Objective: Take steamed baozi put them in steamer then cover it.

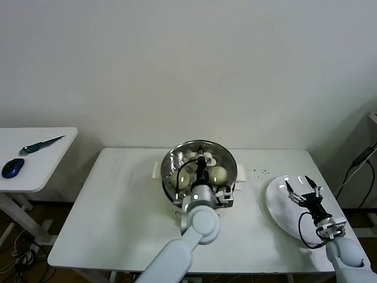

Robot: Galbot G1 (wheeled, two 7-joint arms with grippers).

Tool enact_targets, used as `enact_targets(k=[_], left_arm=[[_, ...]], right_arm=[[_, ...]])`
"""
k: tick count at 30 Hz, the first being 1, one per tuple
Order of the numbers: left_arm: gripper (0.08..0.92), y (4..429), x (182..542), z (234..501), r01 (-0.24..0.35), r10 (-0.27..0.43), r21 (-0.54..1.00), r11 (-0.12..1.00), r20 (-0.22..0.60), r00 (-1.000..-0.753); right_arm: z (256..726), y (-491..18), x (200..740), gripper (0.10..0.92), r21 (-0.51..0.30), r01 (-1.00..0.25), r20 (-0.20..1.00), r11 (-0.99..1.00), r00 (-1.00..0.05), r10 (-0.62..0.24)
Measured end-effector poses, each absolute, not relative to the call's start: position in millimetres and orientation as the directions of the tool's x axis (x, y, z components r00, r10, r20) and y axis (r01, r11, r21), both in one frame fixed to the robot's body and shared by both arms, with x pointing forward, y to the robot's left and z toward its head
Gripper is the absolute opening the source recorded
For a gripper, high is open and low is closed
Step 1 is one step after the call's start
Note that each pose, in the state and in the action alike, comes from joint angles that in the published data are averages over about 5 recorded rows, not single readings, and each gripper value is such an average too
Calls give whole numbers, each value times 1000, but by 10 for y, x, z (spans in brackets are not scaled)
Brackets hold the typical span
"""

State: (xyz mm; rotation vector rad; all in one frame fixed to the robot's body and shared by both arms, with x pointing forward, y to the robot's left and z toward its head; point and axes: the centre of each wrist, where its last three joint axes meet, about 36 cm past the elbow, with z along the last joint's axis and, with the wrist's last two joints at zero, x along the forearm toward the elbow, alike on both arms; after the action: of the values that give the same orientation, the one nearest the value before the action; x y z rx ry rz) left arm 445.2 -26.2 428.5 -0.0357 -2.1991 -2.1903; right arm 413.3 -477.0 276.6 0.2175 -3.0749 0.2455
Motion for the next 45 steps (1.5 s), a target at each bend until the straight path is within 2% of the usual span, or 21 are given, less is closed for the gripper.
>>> enact_targets(k=[24,27,45], left_arm=[[160,-271,4468,4186,50,-15,999,9,51,-999],[218,-269,4434,4193,56,-8,998,11,56,-998],[736,-30,4043,4402,49,44,998,32,48,-998]], right_arm=[[2795,-4803,4149,823,-166,-146,59,975,-989,-138],[2810,-4818,4148,823,-168,-145,62,975,-989,-136],[2990,-4842,4157,823,-175,-147,128,974,-984,-125]])
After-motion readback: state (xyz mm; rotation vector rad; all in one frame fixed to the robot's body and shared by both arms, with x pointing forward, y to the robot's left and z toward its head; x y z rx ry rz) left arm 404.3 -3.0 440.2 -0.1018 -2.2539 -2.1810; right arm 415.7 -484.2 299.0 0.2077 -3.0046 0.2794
